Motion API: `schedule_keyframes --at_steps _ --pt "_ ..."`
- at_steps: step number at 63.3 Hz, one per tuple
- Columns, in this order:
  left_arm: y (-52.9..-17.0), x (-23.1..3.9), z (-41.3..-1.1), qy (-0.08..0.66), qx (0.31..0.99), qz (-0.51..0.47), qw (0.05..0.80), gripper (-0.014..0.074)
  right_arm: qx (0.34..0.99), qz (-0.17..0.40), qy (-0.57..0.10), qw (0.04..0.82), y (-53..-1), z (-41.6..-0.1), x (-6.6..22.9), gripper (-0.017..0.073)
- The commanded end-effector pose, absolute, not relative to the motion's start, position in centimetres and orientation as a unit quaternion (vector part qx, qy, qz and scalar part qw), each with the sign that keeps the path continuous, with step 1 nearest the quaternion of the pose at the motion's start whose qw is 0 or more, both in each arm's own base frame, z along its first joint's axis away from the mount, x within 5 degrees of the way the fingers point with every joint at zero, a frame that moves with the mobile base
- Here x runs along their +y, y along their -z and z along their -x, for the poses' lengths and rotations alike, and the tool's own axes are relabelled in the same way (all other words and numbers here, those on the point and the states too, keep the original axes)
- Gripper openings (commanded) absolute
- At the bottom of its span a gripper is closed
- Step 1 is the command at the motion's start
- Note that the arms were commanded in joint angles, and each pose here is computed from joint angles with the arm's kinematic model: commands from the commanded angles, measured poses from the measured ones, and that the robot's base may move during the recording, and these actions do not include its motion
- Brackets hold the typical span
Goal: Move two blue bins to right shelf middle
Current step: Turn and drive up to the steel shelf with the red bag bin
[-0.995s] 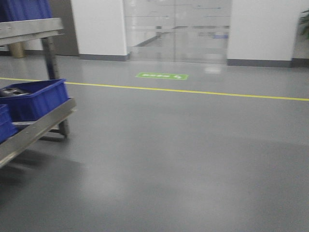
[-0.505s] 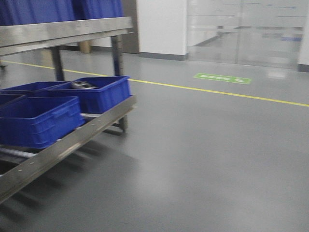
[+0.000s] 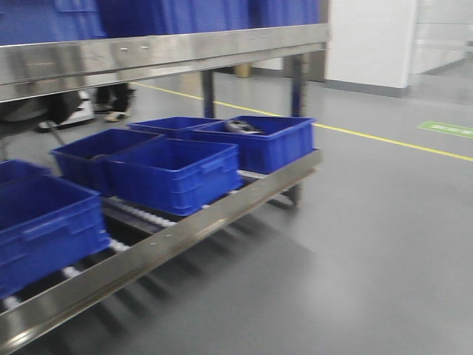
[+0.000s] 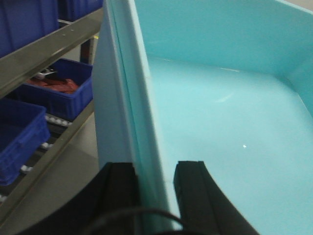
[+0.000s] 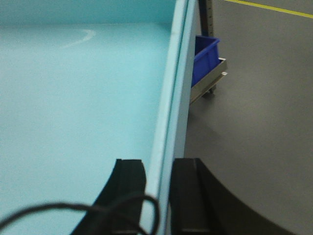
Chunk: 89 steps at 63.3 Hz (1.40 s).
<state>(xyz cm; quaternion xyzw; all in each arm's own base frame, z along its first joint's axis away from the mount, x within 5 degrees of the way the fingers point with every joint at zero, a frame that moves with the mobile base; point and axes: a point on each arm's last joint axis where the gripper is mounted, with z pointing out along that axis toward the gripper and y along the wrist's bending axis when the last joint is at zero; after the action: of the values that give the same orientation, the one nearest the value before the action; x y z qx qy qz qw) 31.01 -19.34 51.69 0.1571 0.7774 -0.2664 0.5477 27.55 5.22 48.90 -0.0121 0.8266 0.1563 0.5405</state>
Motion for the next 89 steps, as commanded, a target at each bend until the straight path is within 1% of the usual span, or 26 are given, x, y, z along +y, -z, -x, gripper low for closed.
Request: schedule_keyframes --at_steps 1,89 --pt "-54.19 -20.09 -29.44 0.352 0.726 -0.137 0.575 -0.0111 0.797 0.006 -0.205 0.568 -50.45 -26.88 5.88 -0.0154" --pt "-54.19 -20.09 -29.44 0.352 0.726 -0.137 0.575 -0.0111 0.796 0.006 -0.205 0.569 -50.47 -26.89 5.88 -0.0154"
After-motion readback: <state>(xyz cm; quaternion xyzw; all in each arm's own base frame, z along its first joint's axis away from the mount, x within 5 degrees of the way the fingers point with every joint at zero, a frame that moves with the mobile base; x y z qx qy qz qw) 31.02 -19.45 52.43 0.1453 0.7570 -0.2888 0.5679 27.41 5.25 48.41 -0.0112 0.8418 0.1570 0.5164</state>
